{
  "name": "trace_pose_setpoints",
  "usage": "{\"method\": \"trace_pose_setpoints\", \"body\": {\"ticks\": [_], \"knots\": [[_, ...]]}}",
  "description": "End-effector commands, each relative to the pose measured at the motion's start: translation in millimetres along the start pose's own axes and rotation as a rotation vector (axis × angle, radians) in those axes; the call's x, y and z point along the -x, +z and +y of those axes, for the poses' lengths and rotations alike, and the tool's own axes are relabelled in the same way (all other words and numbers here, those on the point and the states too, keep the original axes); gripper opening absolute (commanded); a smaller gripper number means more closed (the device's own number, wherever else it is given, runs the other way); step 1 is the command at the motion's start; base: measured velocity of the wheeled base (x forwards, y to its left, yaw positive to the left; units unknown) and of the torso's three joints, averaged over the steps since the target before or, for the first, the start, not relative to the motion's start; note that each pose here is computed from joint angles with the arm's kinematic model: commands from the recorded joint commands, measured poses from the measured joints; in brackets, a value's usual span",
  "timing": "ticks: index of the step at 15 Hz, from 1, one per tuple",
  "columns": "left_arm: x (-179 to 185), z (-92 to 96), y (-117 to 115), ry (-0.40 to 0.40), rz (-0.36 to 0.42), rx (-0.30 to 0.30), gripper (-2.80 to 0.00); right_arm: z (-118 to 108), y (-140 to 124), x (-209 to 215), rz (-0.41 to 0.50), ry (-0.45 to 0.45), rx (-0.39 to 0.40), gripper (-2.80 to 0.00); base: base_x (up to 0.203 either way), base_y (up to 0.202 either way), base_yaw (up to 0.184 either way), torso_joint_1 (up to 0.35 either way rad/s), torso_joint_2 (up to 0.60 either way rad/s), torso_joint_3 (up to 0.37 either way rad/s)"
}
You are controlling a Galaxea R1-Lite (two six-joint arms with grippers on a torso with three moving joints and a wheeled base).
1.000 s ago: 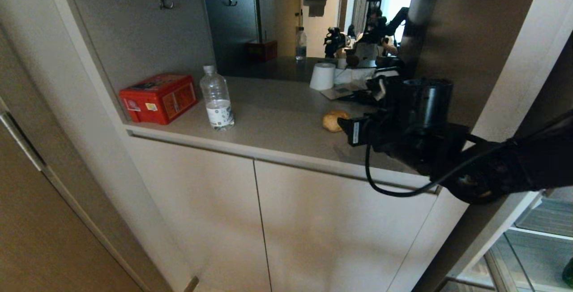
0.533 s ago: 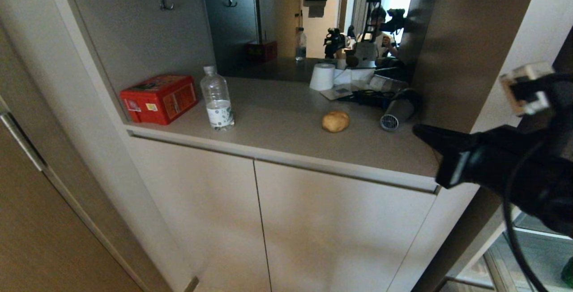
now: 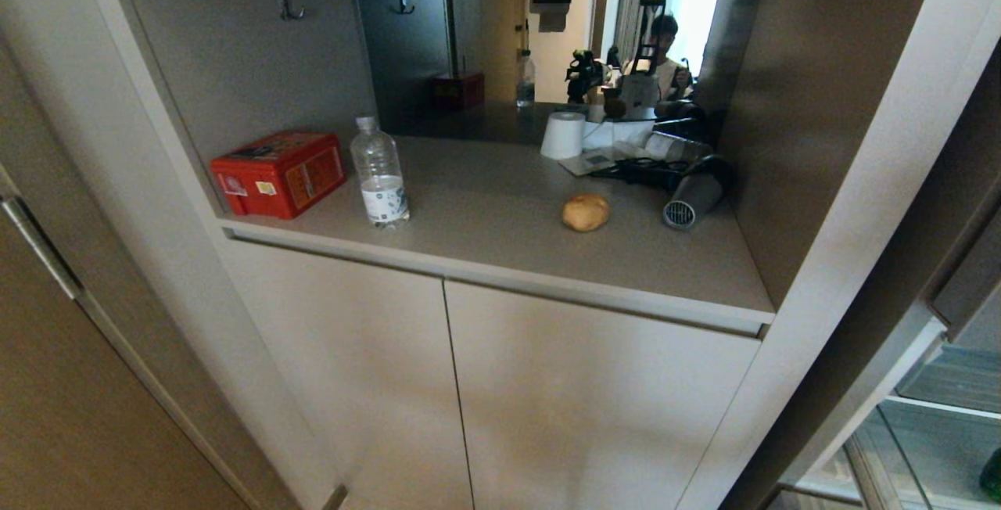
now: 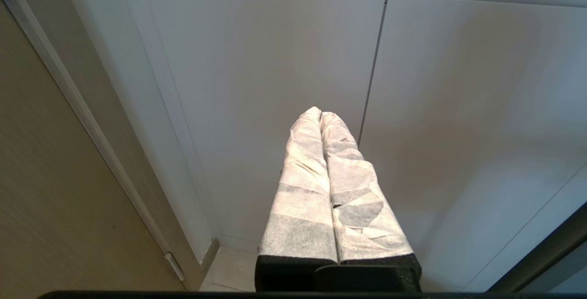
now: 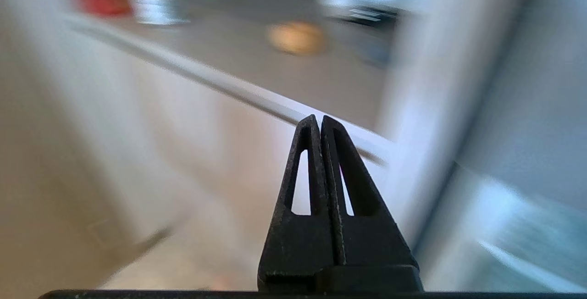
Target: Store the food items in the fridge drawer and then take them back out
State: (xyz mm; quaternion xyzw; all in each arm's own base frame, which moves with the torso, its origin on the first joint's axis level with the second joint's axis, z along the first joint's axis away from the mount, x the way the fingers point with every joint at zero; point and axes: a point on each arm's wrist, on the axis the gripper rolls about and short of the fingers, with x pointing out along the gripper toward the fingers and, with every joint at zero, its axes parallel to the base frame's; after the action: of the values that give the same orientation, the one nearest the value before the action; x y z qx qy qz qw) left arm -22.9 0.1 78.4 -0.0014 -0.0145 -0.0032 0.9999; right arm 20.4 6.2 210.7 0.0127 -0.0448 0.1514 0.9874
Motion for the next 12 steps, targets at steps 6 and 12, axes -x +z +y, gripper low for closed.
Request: {"method": "trace_pose_setpoints", "body": {"ticks": [6, 12], "knots": [[-0.8, 0.0, -2.9, 0.000, 0.011, 0.000, -2.80, 4.1, -40.8, 38.9, 0.000, -0.350, 0.030, -2.80, 0.000, 0.000, 0.000, 0.000, 0.00, 0.000], [-0.8, 0.0, -2.9, 0.000, 0.011, 0.000, -2.80, 5.0, -99.6, 50.4, 0.089, -0.308, 0.102, -2.80, 0.000, 0.000, 0.000, 0.000, 0.00, 0.000]]}}
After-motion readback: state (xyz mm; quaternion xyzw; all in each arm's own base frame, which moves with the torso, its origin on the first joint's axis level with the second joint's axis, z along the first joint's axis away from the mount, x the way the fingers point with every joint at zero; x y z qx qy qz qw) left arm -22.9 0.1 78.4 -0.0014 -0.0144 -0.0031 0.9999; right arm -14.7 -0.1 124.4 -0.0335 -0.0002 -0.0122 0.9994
